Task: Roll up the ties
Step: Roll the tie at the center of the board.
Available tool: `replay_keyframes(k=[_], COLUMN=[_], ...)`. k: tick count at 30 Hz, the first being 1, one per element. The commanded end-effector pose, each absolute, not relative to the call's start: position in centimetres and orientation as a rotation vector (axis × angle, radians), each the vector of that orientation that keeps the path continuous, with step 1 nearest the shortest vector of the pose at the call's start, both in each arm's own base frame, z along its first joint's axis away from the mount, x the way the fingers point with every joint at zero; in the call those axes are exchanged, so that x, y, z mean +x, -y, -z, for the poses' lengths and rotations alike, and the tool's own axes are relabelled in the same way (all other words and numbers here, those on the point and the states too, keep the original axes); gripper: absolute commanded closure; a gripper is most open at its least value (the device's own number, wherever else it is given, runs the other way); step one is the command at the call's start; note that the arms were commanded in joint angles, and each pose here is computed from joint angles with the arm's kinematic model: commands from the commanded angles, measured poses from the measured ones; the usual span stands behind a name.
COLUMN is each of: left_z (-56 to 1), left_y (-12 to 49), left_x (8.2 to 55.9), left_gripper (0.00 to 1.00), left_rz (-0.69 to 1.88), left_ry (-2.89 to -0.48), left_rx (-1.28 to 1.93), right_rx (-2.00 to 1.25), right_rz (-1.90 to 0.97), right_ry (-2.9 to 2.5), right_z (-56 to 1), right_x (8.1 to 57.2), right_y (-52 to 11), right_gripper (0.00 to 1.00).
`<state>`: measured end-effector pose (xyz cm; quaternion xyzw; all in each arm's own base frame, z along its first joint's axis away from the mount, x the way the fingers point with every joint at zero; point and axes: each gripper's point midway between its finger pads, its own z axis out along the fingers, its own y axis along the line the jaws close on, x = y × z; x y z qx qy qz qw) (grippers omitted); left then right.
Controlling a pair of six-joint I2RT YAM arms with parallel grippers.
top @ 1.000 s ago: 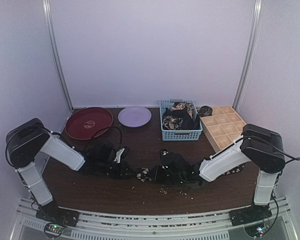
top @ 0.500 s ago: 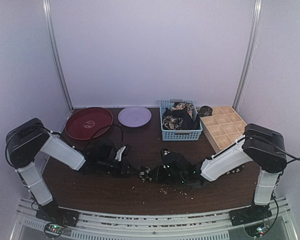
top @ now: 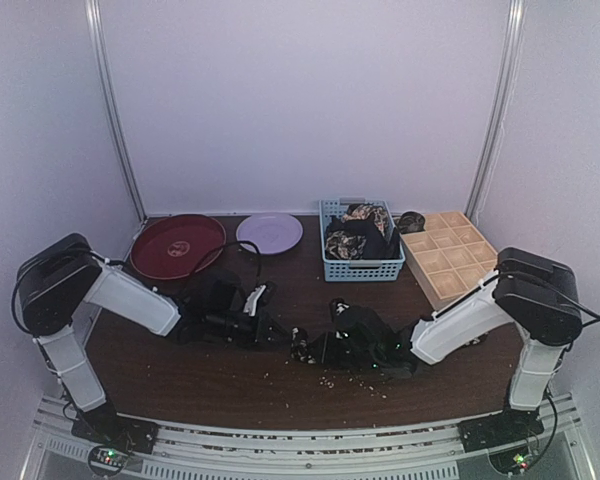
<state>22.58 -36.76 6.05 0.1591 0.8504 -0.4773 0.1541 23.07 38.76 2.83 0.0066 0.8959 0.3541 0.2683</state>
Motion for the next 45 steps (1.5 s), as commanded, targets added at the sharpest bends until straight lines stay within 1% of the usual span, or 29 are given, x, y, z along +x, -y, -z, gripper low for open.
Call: replay_keyframes(k=[1, 11, 19, 22, 28, 34, 37, 45], left_z=[-6.1, -5.6, -5.8, -5.9, -5.4, -4.9, -5.0, -4.6], left_y=[37.9, 39.0, 40.4, 40.8, 41.8, 43.3, 43.8, 43.5], left_x=[22.6, 22.7, 22.8, 22.8, 22.4, 22.0, 21.8, 21.9], left_gripper=[1.0, 1.0, 1.0, 1.0, 1.0, 1.0, 1.0, 0.98], left_rz=[1.361, 1.317, 1.301, 1.305, 1.312, 1.318, 1.32, 1.298], left_ry=[-2.432, -2.455, -2.454, -2.451, -2.449, -2.443, -2.427, -2.424], left_rx=[0.503, 0.525, 0.569, 0.575, 0.605, 0.65, 0.672, 0.662], right_rx=[0.032, 0.06, 0.091, 0.107, 0.111, 0.105, 0.122, 0.12], right_rz=[-0.902, -0.796, -0.759, -0.769, -0.855, -0.929, -0.944, -0.934], right_ry=[-2.384, -2.365, -2.309, -2.283, -2.227, -2.257, -2.286, -2.359], right_z=[-3.5, -3.5, -5.1, -5.9, -8.1, -7.5, -6.5, -3.7], right_x=[23.7, 24.0, 24.2, 24.3, 24.0, 23.7, 23.9, 23.7], right_y=[-37.3, -34.7, -32.9, -32.3, -32.1, -32.9, -32.8, -33.0], right_gripper=[0.83, 0.83, 0.78, 0.75, 0.65, 0.6, 0.6, 0.69])
